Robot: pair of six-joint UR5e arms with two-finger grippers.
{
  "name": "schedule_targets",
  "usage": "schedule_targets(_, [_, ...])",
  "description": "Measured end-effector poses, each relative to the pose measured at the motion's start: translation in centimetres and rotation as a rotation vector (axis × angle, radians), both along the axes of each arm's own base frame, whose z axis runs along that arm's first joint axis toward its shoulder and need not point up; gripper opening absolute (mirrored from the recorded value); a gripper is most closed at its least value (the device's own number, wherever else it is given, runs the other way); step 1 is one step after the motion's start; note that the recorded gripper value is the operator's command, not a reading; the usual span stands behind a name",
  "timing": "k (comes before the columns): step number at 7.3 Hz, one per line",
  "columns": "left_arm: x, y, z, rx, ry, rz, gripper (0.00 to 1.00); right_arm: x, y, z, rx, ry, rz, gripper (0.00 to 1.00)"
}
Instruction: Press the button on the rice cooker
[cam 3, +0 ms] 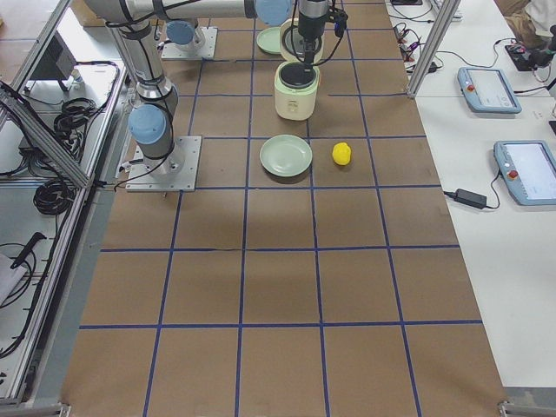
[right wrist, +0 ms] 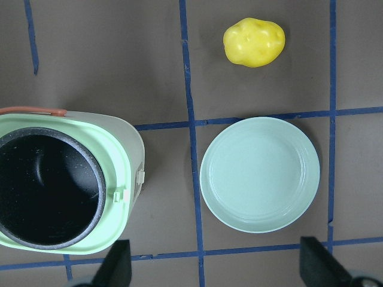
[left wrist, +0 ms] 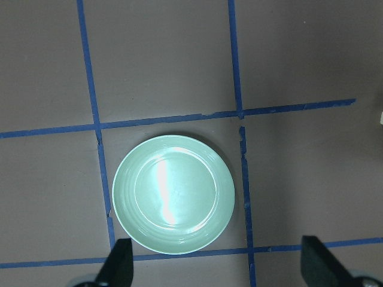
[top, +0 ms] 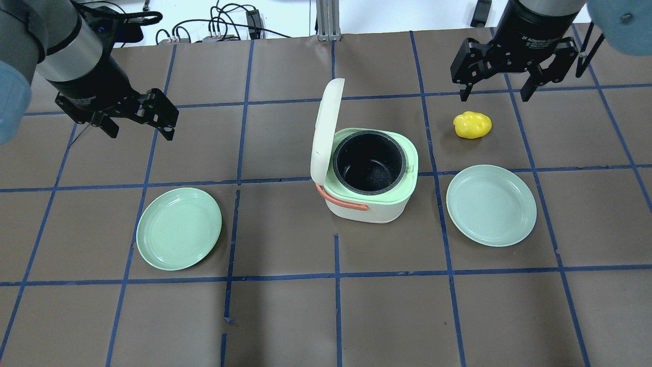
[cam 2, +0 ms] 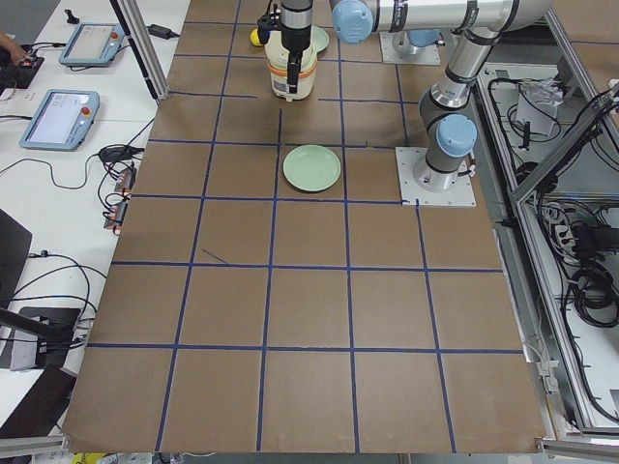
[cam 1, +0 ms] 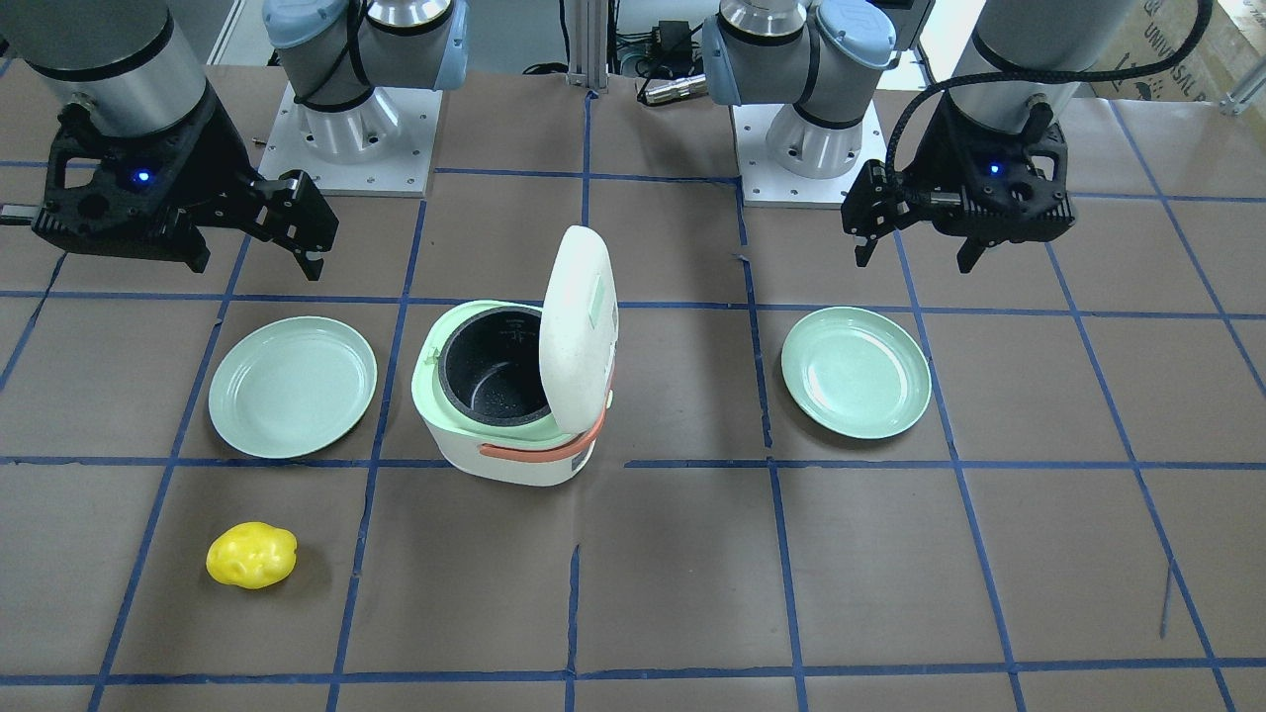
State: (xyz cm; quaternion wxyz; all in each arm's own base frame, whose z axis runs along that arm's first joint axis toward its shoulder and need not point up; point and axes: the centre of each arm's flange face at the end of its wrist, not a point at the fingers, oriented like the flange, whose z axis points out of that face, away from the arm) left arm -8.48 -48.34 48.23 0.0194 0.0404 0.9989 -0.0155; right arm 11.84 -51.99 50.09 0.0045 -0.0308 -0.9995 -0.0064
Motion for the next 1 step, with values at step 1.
schedule_targets(1, [0.0, 0.0, 0.0, 0.0, 0.0, 0.0, 1.0, 0.0, 0.02, 0.01, 0.001, 0.0, 0.0, 1.0])
